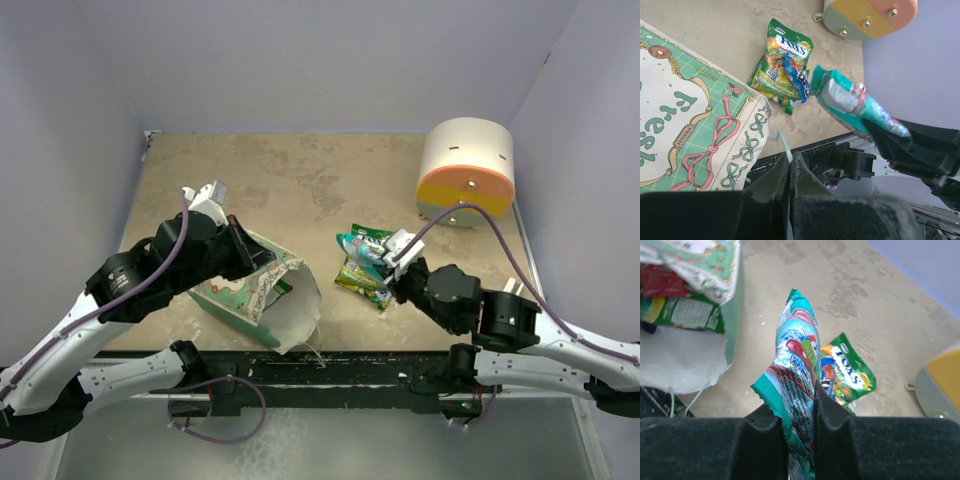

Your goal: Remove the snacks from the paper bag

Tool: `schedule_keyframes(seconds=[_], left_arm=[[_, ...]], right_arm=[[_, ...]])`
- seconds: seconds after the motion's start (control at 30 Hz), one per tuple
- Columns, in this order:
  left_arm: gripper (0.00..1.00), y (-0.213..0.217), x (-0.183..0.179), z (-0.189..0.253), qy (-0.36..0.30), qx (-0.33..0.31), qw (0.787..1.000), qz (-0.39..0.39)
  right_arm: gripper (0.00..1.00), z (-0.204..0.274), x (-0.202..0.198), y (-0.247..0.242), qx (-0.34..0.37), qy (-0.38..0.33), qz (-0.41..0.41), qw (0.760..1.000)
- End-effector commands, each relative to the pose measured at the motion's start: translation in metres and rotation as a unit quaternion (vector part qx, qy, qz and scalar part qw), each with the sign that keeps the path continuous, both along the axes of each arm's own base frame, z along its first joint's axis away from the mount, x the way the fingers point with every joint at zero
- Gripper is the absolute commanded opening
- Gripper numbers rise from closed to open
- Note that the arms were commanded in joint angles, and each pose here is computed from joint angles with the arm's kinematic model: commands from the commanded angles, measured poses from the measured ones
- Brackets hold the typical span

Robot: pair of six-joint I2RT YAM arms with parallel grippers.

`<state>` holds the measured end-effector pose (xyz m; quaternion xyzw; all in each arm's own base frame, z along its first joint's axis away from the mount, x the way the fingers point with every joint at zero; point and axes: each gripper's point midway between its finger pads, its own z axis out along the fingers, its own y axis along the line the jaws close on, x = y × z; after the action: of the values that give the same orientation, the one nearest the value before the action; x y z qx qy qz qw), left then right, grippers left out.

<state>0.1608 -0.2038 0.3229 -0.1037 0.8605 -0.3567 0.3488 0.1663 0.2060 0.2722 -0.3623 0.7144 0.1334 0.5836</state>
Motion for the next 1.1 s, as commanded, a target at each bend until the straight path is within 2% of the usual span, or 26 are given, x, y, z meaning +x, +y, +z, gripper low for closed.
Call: schedule_keyframes(seconds=[0.0, 0.13, 0.27, 0.37, 0.43, 0.6, 0.73, 1.0, 1.07], left_arm=[[0.0, -0.008, 0.006, 0.023, -0.033, -0.02, 0.999, -0.011], [0.0, -0.009, 0.005, 0.025, -0.036, -0.019, 0.999, -0.015], [0.0, -0.008, 0.004, 0.028, -0.041, -0.024, 0.999, -0.017], [0.0, -0.011, 0.003, 0.029, -0.043, -0.031, 0.998, -0.023], [0.0, -0.013, 0.003, 0.028, -0.042, -0.031, 0.998, -0.028], [0.0, -0.013, 0.002, 0.031, -0.045, -0.036, 0.998, -0.029], [0.0, -0.005, -0.001, 0.033, -0.046, -0.041, 0.998, -0.018], [0.0, 0.009, -0.006, 0.033, -0.043, -0.046, 0.998, -0.001], [0.0, 0.01, -0.007, 0.034, -0.044, -0.047, 0.998, -0.001]], right_arm=[[0.0, 0.042, 0.023, -0.038, 0.074, -0.019, -0.146, 0.986], [0.0, 0.033, 0.041, -0.052, 0.038, -0.023, -0.24, 0.97], [0.0, 0.023, 0.075, -0.071, 0.003, -0.007, -0.321, 0.947], [0.0, 0.011, 0.101, -0.064, -0.017, 0.019, -0.294, 0.955], [0.0, 0.004, 0.111, -0.056, -0.055, 0.021, -0.279, 0.959], [0.0, -0.017, 0.123, -0.034, -0.146, 0.034, -0.226, 0.962], [0.0, -0.037, 0.126, -0.025, -0.195, 0.062, -0.208, 0.956], [0.0, -0.078, 0.132, 0.005, -0.223, 0.112, -0.168, 0.954], [0.03, -0.088, 0.132, 0.016, -0.216, 0.125, -0.153, 0.956]])
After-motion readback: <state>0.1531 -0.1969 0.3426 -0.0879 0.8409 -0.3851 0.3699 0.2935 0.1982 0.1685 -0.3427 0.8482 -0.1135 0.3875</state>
